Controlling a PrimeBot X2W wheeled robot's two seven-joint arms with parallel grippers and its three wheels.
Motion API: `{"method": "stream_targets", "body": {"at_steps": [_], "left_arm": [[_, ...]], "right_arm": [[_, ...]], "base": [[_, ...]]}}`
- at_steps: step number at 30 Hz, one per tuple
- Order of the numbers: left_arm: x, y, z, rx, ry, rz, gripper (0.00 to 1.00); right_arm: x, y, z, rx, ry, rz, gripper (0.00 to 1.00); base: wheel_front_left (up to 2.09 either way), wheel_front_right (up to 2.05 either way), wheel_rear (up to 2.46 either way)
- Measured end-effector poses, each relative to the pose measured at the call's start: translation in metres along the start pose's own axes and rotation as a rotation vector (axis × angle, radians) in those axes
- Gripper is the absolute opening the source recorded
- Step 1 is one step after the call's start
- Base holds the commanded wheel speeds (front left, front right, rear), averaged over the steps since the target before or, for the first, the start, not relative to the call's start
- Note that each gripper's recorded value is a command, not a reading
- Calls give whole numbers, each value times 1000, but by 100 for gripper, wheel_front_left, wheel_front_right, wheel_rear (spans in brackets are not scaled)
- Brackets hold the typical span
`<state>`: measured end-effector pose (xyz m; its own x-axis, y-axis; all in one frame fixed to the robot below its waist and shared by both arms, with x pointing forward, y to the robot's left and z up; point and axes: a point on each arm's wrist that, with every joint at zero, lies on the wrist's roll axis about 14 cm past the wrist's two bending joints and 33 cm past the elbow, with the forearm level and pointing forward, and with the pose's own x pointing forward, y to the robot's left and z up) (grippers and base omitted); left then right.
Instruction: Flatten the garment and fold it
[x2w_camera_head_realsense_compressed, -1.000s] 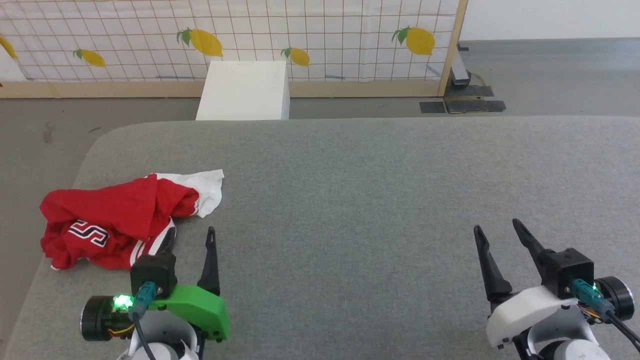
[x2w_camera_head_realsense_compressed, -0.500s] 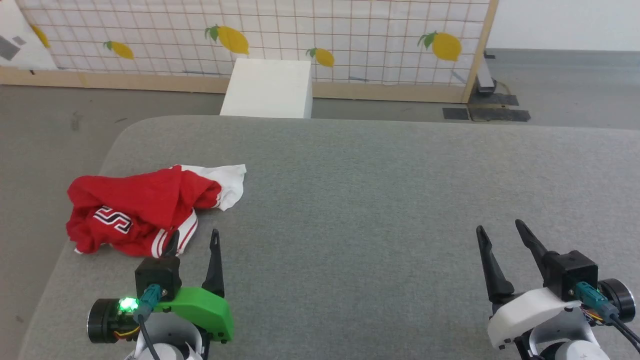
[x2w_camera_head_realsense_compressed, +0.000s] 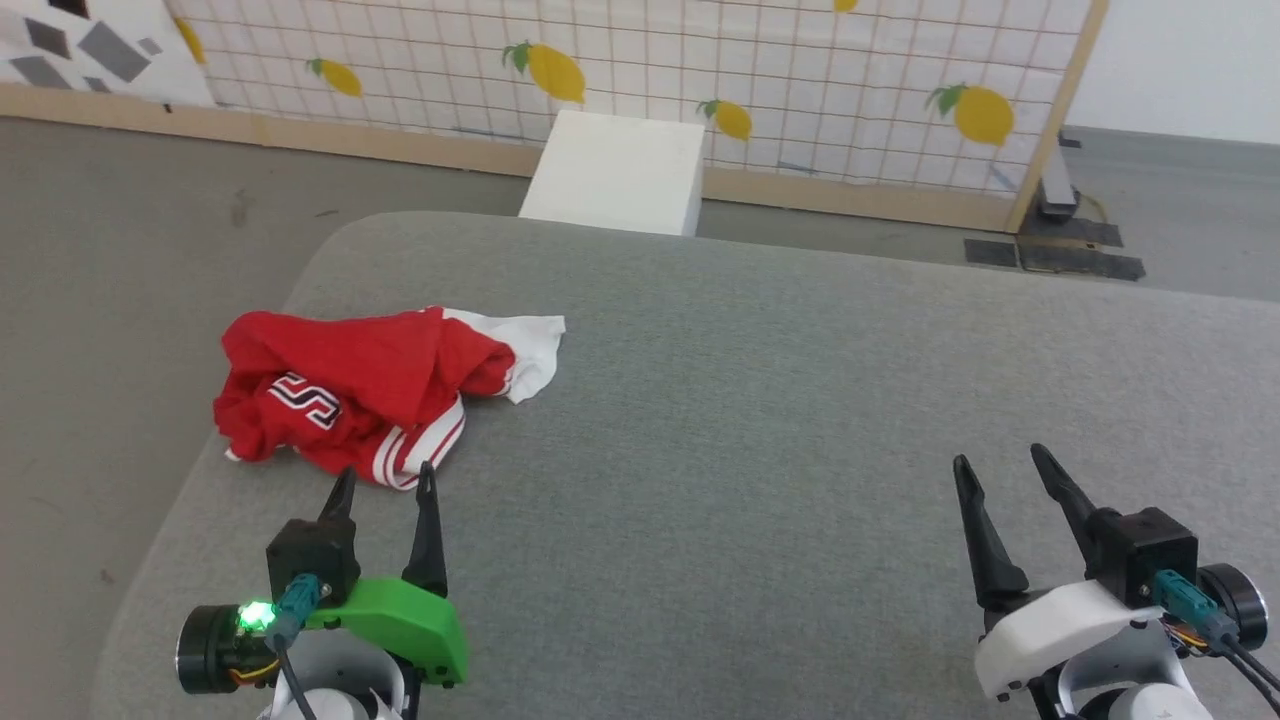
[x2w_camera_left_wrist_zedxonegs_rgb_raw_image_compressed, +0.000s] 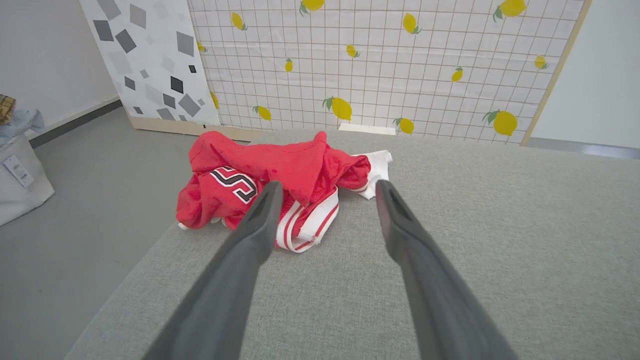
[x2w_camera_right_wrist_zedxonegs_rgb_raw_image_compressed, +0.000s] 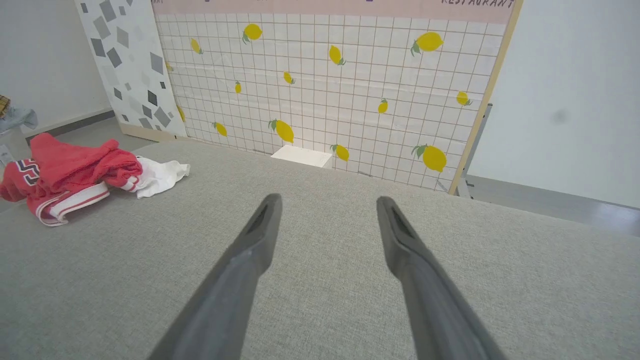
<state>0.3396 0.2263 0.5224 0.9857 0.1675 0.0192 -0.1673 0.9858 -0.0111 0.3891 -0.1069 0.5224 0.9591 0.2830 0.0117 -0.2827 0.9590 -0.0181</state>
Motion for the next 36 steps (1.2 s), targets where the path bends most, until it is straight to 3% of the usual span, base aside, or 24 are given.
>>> {"method": "stream_targets", "body": {"at_steps": [36], "left_arm": [[-46, 74, -4, -27, -33, 245, 100]], "right_arm": [[37, 70, 4, 38, -49, 208, 100]], "base": [[0, 0, 0]]}}
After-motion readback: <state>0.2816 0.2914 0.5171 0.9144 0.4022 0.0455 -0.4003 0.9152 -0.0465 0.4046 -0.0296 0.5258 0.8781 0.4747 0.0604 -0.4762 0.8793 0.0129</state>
